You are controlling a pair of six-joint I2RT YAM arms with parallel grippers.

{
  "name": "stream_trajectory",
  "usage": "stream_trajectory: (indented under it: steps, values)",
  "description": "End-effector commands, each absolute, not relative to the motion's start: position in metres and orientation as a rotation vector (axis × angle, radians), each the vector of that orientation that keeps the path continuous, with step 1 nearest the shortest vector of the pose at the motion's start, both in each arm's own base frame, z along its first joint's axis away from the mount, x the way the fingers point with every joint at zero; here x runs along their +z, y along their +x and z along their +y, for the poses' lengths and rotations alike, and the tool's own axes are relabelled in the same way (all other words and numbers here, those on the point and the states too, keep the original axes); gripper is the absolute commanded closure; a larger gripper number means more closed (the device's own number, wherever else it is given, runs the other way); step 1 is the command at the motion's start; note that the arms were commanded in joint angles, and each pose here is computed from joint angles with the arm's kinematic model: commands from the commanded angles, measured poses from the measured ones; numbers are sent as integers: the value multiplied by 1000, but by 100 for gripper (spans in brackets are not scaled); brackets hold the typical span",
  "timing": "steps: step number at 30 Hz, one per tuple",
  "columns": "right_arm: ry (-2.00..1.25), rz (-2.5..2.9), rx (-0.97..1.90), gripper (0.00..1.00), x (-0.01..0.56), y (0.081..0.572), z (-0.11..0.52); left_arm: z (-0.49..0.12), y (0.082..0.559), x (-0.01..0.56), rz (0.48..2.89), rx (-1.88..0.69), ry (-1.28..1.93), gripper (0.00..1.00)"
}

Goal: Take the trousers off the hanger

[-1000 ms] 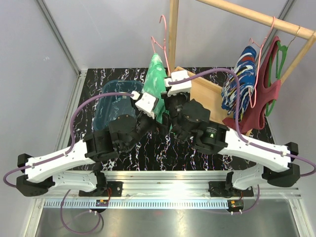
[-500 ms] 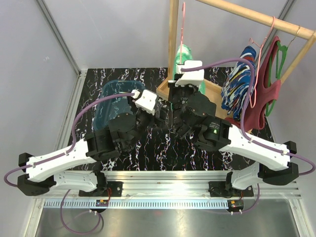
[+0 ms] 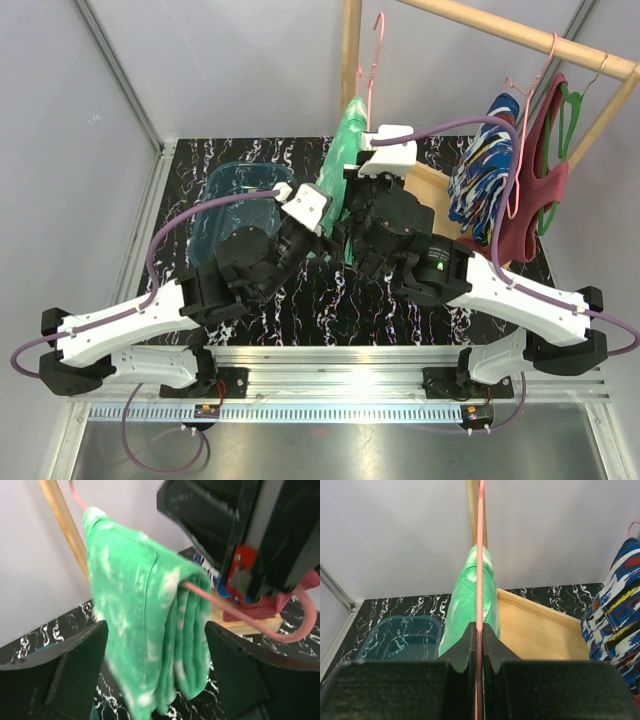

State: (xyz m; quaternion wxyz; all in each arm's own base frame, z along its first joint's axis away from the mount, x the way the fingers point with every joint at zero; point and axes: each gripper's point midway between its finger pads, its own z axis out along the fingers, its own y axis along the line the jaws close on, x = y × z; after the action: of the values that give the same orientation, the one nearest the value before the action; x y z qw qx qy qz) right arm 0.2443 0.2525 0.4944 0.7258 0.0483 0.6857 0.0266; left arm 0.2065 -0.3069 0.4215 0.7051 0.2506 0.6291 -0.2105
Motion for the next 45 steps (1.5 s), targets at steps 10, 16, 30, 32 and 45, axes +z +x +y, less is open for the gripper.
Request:
stream_trajectory:
  steps: [10,16,30,32,45]
  values:
    - [242,1456,297,100,534,229,228,-314,216,453,1235,-500,500,29]
    - [242,1460,298,100,532,228,227,-325,216,450,1221,-513,526,29]
    - [240,1463,332,100,533,226,224,-337,229,437,1245,-474,494,31]
    - [240,1464,332,100,533,226,225,-335,234,437,1247,-440,481,38]
    - [238,1458,257,100,531,228,220,-330,230,438,1233,-475,464,40]
